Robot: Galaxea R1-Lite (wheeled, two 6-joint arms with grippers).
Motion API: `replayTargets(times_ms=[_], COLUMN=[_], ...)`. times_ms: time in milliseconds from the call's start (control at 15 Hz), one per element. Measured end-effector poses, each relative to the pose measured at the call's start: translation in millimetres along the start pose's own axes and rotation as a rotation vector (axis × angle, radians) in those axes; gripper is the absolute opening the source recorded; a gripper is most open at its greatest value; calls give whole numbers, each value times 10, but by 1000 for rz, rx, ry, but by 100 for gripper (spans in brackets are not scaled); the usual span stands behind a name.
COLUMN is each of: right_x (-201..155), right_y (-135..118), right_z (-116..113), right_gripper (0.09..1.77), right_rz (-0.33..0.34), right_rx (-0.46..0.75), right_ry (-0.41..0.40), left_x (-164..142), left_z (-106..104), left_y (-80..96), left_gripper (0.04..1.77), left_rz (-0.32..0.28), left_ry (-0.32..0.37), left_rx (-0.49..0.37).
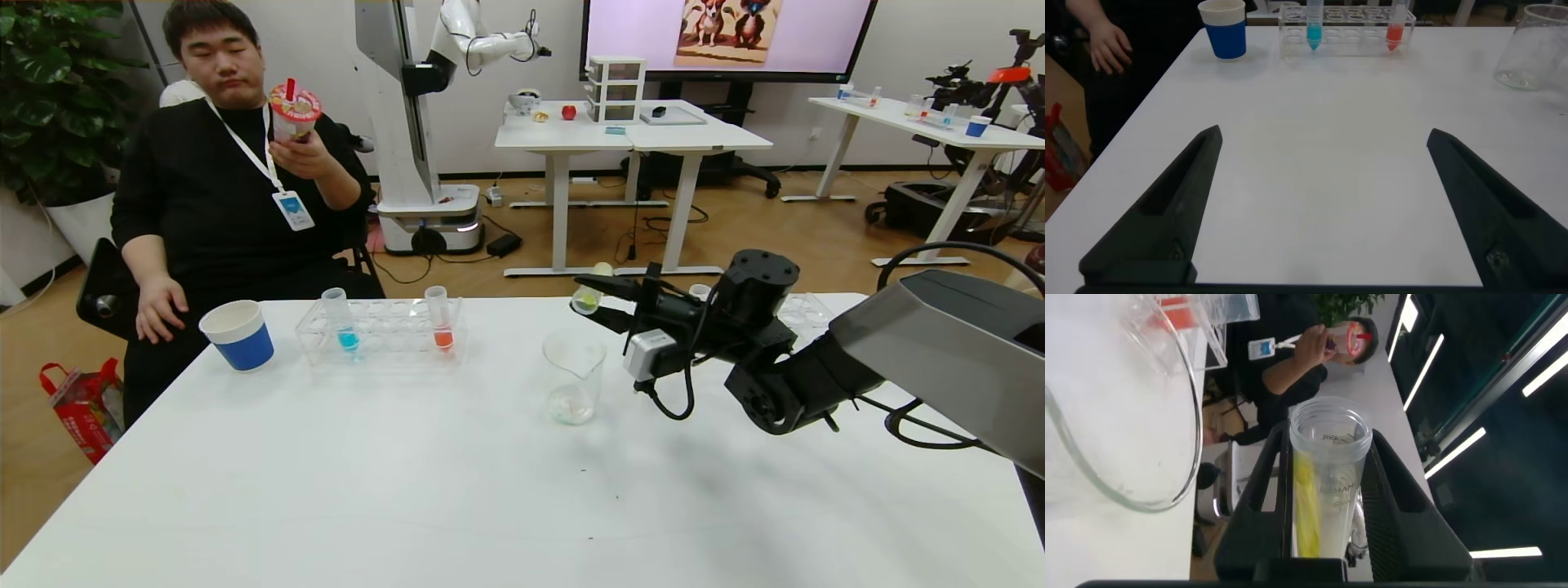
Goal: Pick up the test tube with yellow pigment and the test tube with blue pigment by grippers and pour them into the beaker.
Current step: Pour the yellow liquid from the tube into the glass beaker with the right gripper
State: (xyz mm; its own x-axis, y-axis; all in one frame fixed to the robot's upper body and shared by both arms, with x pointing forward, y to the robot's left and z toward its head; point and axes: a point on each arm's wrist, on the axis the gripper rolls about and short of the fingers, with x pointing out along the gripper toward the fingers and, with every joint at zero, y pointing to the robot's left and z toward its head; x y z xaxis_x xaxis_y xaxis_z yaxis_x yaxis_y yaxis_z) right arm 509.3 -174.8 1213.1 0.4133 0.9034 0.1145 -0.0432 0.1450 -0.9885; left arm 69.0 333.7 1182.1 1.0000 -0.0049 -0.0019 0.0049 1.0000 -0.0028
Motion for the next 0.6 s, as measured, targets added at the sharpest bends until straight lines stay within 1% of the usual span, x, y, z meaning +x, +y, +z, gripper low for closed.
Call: replayTargets(times_ms=[267, 600], right_x=[-52, -32], right_y=[36, 36], right_z=[-73, -52], right_gripper=[51, 51], right_rz=[5, 8], right_rx=[-63, -141], right_ry=[18, 14], left_x=[0, 0], left_z=[0, 0], left_y=[0, 0], left_gripper=[175, 175], left_rz=[0, 0], left_ry=[0, 0], left_rx=[0, 0])
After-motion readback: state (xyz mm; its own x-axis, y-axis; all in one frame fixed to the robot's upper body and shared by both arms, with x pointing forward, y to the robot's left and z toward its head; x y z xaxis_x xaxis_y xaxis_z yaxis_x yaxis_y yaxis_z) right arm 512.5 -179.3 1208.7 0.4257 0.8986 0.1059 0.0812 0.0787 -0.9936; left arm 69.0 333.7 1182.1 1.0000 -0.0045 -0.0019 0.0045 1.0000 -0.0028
